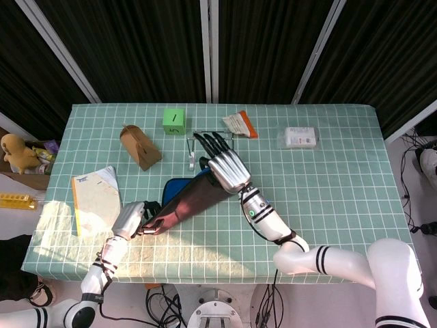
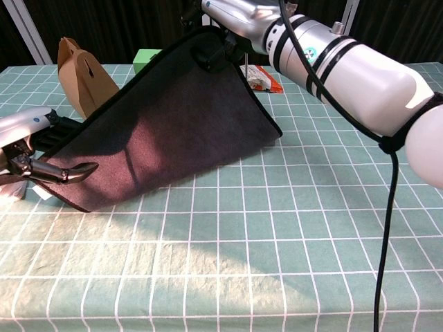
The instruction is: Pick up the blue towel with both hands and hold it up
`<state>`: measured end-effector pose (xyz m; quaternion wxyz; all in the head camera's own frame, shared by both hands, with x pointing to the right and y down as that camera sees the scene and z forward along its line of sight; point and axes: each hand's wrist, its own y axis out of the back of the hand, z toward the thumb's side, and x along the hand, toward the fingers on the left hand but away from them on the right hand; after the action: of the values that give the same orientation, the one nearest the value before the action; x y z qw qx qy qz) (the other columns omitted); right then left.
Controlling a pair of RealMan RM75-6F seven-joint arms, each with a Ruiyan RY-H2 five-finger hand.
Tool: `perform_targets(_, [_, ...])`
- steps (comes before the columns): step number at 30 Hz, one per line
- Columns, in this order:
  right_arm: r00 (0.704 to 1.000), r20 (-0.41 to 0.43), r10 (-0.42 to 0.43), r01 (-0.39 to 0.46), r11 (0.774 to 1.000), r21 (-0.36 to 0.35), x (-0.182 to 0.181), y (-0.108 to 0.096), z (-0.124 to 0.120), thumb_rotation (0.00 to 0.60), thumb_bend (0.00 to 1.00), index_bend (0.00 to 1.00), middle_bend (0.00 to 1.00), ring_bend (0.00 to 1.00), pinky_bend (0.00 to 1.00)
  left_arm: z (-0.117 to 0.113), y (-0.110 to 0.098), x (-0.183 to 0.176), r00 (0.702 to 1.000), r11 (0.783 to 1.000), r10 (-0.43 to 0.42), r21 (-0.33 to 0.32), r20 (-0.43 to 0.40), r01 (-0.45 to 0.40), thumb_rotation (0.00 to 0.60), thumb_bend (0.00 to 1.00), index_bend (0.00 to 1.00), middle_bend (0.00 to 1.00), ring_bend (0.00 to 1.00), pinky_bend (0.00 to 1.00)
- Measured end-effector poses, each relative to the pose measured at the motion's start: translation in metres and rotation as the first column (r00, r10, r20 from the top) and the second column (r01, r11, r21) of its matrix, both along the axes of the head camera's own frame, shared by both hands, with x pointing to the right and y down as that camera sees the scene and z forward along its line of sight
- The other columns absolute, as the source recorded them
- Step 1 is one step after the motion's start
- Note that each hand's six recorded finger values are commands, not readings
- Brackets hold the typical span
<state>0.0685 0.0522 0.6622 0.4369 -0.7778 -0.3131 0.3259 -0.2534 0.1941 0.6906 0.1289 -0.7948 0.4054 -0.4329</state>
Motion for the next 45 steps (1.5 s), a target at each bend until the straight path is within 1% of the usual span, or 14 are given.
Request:
perform_targets(3, [1.000, 0.016, 0.022, -0.022, 1.000, -0.011, 0.013, 0.006, -0.001, 0.600, 0.52, 1.00, 0.00, 0.00, 0.00, -0.005, -0.006, 0.001, 0.999, 0.999, 0.031, 0.007, 0.031, -0.031, 0.600, 0.46, 0.76, 0.56, 0.50, 0.56])
perform_targets(9, [0.995, 0.064, 0.071, -0.068, 0.997, -0.042, 0.041, 0.021, -0.003, 0.600, 0.52, 1.00, 0.00, 0.00, 0.00, -0.024, -0.028, 0.009, 0.987, 0.992, 0.120, 0.031, 0.102, -0.124, 0.600, 0.46, 0.75, 0.56, 0.50, 0.56])
perform_targets(11, [0.993, 0.080, 0.091, -0.086, 0.994, -0.066, 0.050, 0.025, -0.003, 0.600, 0.52, 1.00, 0.00, 0.00, 0.00, -0.029, -0.038, 0.014, 0.980, 0.987, 0.152, 0.036, 0.130, -0.158, 0.600, 0.46, 0.75, 0.56, 0.50, 0.56])
perform_targets(14, [0.987, 0.099, 0.129, -0.121, 0.989, -0.083, 0.061, 0.028, -0.002, 0.600, 0.52, 1.00, 0.00, 0.00, 0.00, -0.036, -0.055, 0.022, 0.967, 0.979, 0.191, 0.039, 0.169, -0.200, 0.600, 0.46, 0.75, 0.56, 0.50, 0.56])
perform_targets(21, [0.969, 0.125, 0.213, -0.197, 0.972, -0.130, 0.081, 0.033, 0.007, 0.600, 0.52, 1.00, 0.00, 0.00, 0.00, -0.046, -0.093, 0.042, 0.942, 0.967, 0.244, 0.017, 0.231, -0.254, 0.600, 0.46, 0.76, 0.56, 0.50, 0.56])
perform_targets(25, [0.954, 0.144, 0.265, -0.243, 0.958, -0.152, 0.090, 0.031, 0.015, 0.600, 0.53, 1.00, 0.00, 0.00, 0.00, -0.050, -0.116, 0.058, 0.922, 0.957, 0.278, 0.007, 0.269, -0.291, 0.600, 0.46, 0.76, 0.56, 0.50, 0.56])
perform_targets(29, [0.931, 0.165, 0.325, -0.298, 0.939, -0.170, 0.097, 0.018, 0.021, 0.600, 0.53, 1.00, 0.00, 0.00, 0.00, -0.050, -0.137, 0.069, 0.906, 0.951, 0.297, -0.004, 0.301, -0.310, 0.600, 0.46, 0.76, 0.56, 0.50, 0.56])
perform_targets(31, [0.925, 0.169, 0.339, -0.311, 0.935, -0.172, 0.097, 0.010, 0.022, 0.600, 0.54, 1.00, 0.00, 0.00, 0.00, -0.051, -0.149, 0.073, 0.901, 0.950, 0.299, -0.009, 0.315, -0.312, 0.600, 0.46, 0.76, 0.56, 0.50, 0.56])
perform_targets(34, [0.918, 0.183, 0.353, -0.325, 0.931, -0.163, 0.092, -0.008, 0.019, 0.600, 0.54, 1.00, 0.00, 0.00, 0.00, -0.053, -0.167, 0.077, 0.899, 0.953, 0.290, -0.017, 0.327, -0.301, 0.600, 0.46, 0.76, 0.56, 0.50, 0.56])
perform_targets(36, [0.912, 0.197, 0.360, -0.336, 0.931, -0.146, 0.086, -0.024, 0.014, 0.600, 0.56, 1.00, 0.00, 0.00, 0.00, -0.054, -0.177, 0.079, 0.901, 0.957, 0.280, -0.023, 0.332, -0.290, 0.600, 0.46, 0.76, 0.56, 0.50, 0.56])
perform_targets(40, [0.901, 0.226, 0.371, -0.354, 0.928, -0.113, 0.074, -0.057, 0.003, 0.600, 0.57, 1.00, 0.00, 0.00, 0.00, -0.055, -0.200, 0.081, 0.910, 0.967, 0.252, -0.055, 0.328, -0.248, 0.600, 0.46, 0.76, 0.56, 0.50, 0.56])
perform_targets(45, [0.898, 0.223, 0.379, -0.371, 0.925, -0.077, 0.063, -0.087, -0.004, 0.600, 0.56, 1.00, 0.00, 0.00, 0.00, -0.060, -0.232, 0.080, 0.921, 0.978, 0.209, -0.078, 0.328, -0.194, 0.600, 0.46, 0.76, 0.56, 0.50, 0.56])
